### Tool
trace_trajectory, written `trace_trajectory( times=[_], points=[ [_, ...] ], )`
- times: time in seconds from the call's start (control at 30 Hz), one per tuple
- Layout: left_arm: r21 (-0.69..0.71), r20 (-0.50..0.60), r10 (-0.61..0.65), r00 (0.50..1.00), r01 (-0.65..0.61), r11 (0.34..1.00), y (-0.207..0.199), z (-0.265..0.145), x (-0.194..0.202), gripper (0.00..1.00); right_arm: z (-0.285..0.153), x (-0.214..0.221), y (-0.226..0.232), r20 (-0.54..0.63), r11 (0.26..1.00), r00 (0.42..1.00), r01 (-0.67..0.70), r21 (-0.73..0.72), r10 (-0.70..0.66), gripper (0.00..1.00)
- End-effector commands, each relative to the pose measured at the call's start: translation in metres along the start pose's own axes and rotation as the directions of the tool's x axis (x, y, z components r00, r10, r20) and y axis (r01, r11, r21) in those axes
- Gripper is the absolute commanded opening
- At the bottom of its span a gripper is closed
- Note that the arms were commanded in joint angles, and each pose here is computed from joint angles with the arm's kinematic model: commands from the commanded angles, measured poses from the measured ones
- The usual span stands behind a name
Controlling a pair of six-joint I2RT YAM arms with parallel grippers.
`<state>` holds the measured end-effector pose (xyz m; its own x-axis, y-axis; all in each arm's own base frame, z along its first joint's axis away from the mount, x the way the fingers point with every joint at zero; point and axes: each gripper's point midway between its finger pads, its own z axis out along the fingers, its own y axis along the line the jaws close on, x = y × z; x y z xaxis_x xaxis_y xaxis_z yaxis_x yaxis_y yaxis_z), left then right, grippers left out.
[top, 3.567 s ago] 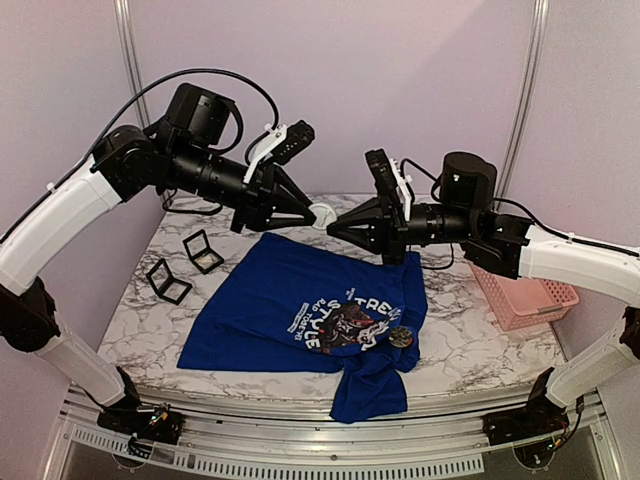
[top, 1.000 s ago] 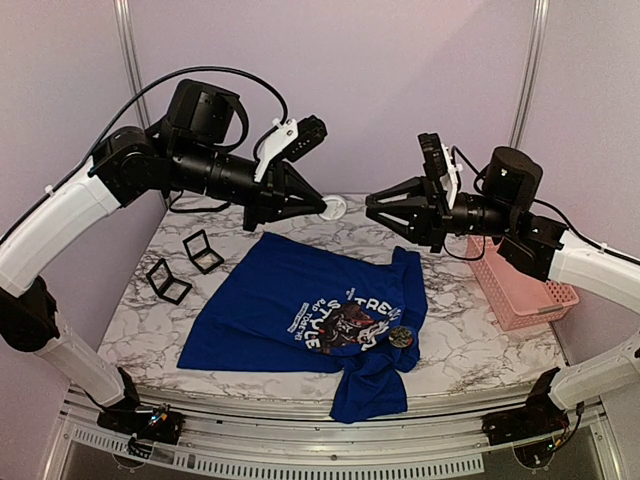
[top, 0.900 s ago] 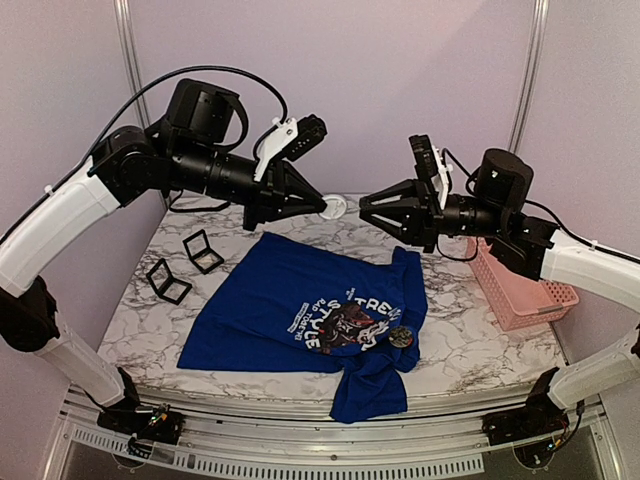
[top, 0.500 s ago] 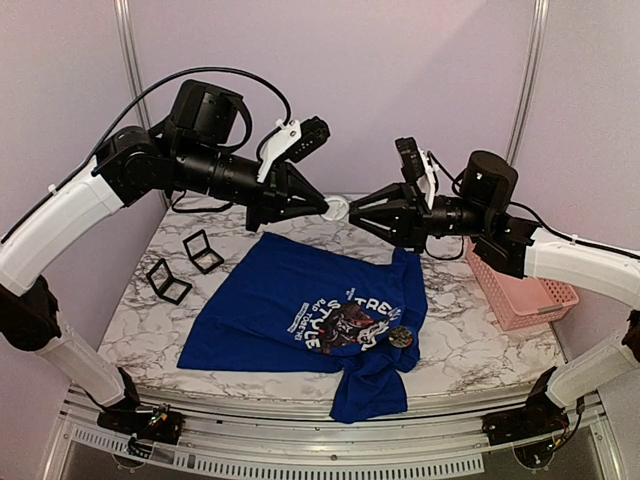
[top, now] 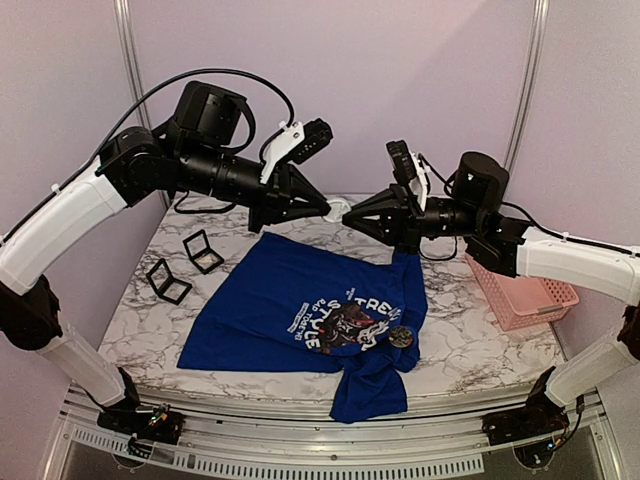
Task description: Pin the brooch onto the clothing
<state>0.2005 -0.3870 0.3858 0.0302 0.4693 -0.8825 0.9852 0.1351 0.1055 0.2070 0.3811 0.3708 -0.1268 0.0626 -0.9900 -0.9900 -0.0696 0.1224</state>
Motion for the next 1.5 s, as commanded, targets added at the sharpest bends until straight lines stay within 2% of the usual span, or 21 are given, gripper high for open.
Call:
trace_trajectory(
  times=[0.0,0.1,0.4,0.67,0.7,0.77,0.8,0.87,1.03,1.1,1.2,1.27,1.37,1.4,1.47],
  points=[
    [0.043,-0.003,0.001,1.000,-0.001,0.999,-0.013,0.007,-0.001,0.00,0.003,-0.014,0.005,0.025,1.000,0.999,0.020,-0.019,-0.020,0.06],
    [0.046,-0.002,-0.001,1.000,0.001,0.999,-0.013,0.008,-0.001,0.00,0.003,-0.013,0.005,0.022,1.000,1.000,0.018,-0.017,-0.018,0.00],
    [0.063,-0.020,-0.029,0.999,0.030,0.998,-0.016,0.016,0.009,0.01,-0.005,-0.006,-0.006,0.012,0.996,0.999,0.035,0.083,-0.036,0.00],
    [0.092,-0.018,-0.055,0.998,0.057,0.994,-0.019,0.021,0.010,0.00,-0.008,-0.011,-0.001,0.030,0.996,0.998,0.052,0.076,-0.054,0.00],
    [0.093,-0.020,-0.056,0.998,0.058,0.994,-0.019,0.021,0.011,0.08,-0.008,-0.012,-0.002,0.034,0.995,0.998,0.056,0.084,-0.059,0.00],
    [0.094,-0.021,-0.057,0.998,0.059,0.994,-0.019,0.022,0.011,0.51,-0.010,-0.012,-0.006,0.032,0.992,0.998,0.055,0.116,-0.059,0.00],
    [0.090,-0.022,-0.059,0.998,0.060,0.994,-0.018,0.022,0.012,0.62,-0.011,-0.011,-0.009,0.025,0.989,0.998,0.057,0.138,-0.061,0.00],
    [0.079,-0.016,-0.056,0.998,0.057,0.995,-0.015,0.021,0.010,0.71,-0.016,-0.006,-0.020,0.003,0.980,0.998,0.056,0.191,-0.058,0.00],
    [0.051,-0.039,-0.033,0.999,0.035,0.998,0.000,0.022,0.017,0.75,-0.051,0.028,-0.063,-0.087,0.906,0.996,0.047,0.420,-0.012,0.00],
    [0.036,-0.109,-0.026,0.994,0.030,0.999,0.011,0.031,0.045,0.76,-0.074,0.048,-0.083,-0.111,0.858,0.993,0.025,0.514,0.038,0.00],
    [0.027,-0.299,0.029,0.954,-0.022,0.999,0.028,0.046,0.127,0.76,-0.096,0.066,-0.098,-0.133,0.799,0.988,0.013,0.601,0.084,0.00],
    [0.011,-0.457,0.061,0.887,-0.063,0.998,0.042,0.048,0.197,0.74,-0.102,0.075,-0.100,-0.148,0.785,0.984,0.016,0.619,0.097,0.00],
    [-0.018,-0.669,0.081,0.739,-0.124,0.992,0.064,0.038,0.295,0.69,-0.106,0.088,-0.104,-0.163,0.768,0.978,0.007,0.640,0.126,0.00],
    [-0.006,-0.716,0.095,0.691,-0.142,0.990,0.068,0.034,0.320,0.67,-0.108,0.092,-0.105,-0.168,0.763,0.977,0.006,0.647,0.135,0.00],
    [0.007,-0.766,0.091,0.637,-0.132,0.991,0.073,0.029,0.352,0.66,-0.108,0.100,-0.107,-0.174,0.760,0.974,0.002,0.650,0.146,0.00]
  ],
)
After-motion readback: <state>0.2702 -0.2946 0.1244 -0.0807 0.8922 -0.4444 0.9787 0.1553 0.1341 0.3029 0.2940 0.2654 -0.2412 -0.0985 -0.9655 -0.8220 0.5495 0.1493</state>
